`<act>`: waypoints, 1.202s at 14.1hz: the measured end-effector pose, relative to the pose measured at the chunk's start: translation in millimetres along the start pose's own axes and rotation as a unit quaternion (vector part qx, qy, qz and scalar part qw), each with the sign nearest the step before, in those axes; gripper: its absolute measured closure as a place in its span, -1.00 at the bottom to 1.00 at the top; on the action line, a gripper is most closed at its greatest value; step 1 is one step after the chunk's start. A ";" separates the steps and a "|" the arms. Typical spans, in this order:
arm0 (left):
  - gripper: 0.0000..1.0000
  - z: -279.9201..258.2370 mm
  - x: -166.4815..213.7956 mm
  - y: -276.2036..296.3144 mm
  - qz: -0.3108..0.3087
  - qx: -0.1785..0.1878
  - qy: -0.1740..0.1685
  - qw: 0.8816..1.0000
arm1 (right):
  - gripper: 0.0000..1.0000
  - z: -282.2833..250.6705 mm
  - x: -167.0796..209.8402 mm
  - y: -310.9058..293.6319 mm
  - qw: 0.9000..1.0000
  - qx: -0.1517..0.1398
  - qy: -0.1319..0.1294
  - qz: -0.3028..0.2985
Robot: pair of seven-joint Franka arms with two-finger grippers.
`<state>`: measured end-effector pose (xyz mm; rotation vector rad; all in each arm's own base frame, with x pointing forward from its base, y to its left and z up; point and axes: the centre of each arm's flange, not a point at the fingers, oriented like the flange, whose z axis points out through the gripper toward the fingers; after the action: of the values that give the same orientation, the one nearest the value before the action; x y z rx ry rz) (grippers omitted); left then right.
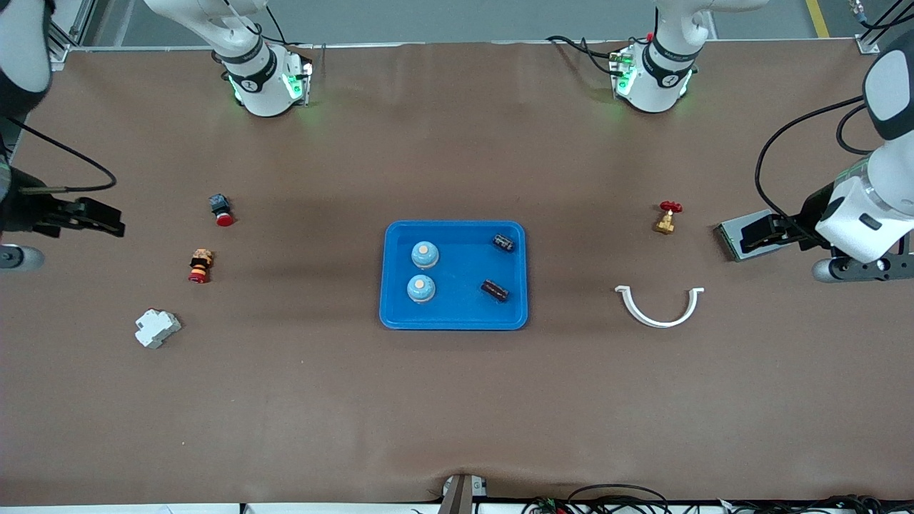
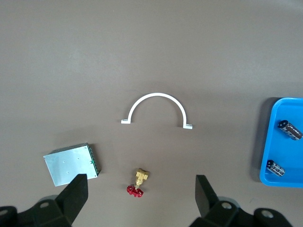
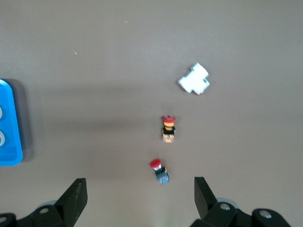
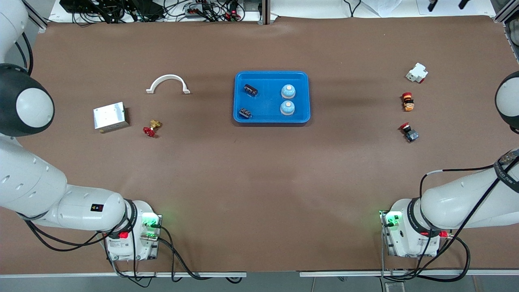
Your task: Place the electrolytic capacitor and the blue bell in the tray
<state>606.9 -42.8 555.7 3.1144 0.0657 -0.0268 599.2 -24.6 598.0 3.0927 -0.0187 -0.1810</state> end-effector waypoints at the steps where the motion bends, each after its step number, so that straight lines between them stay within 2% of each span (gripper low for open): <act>1: -1.00 -4.7 -1.9 0.3 0.000 -0.001 0.003 1.000 | -1.00 -3.6 -5.2 7.3 1.000 0.001 -0.004 0.006; 5: -1.00 -11.9 -3.4 1.5 0.002 -0.002 0.014 1.000 | -1.00 -18.1 -19.4 17.8 1.000 0.002 -0.002 0.015; 9: -1.00 -18.0 3.2 0.3 0.000 -0.005 0.045 0.999 | -1.00 -28.9 -29.7 23.9 1.000 0.003 0.001 0.021; 12: -1.00 -18.7 4.1 0.2 0.001 -0.005 0.050 0.999 | -1.00 -31.0 -33.0 25.4 1.000 0.005 -0.001 0.022; 13: -1.00 -18.7 4.1 0.1 0.001 -0.005 0.050 0.999 | -1.00 -32.9 -34.2 23.8 1.000 0.011 0.001 0.021; 16: -1.00 -18.7 4.1 0.0 0.000 -0.005 0.050 0.999 | -1.00 -44.3 -41.3 13.9 0.998 0.057 0.013 0.013; 17: -1.00 -18.7 4.1 0.0 0.000 -0.005 0.050 0.999 | -1.00 -48.0 -43.8 13.0 0.998 0.063 0.017 0.012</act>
<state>611.3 -42.1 574.3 3.1036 0.0665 0.1279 561.2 -34.8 651.3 3.2195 -0.0676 -0.1311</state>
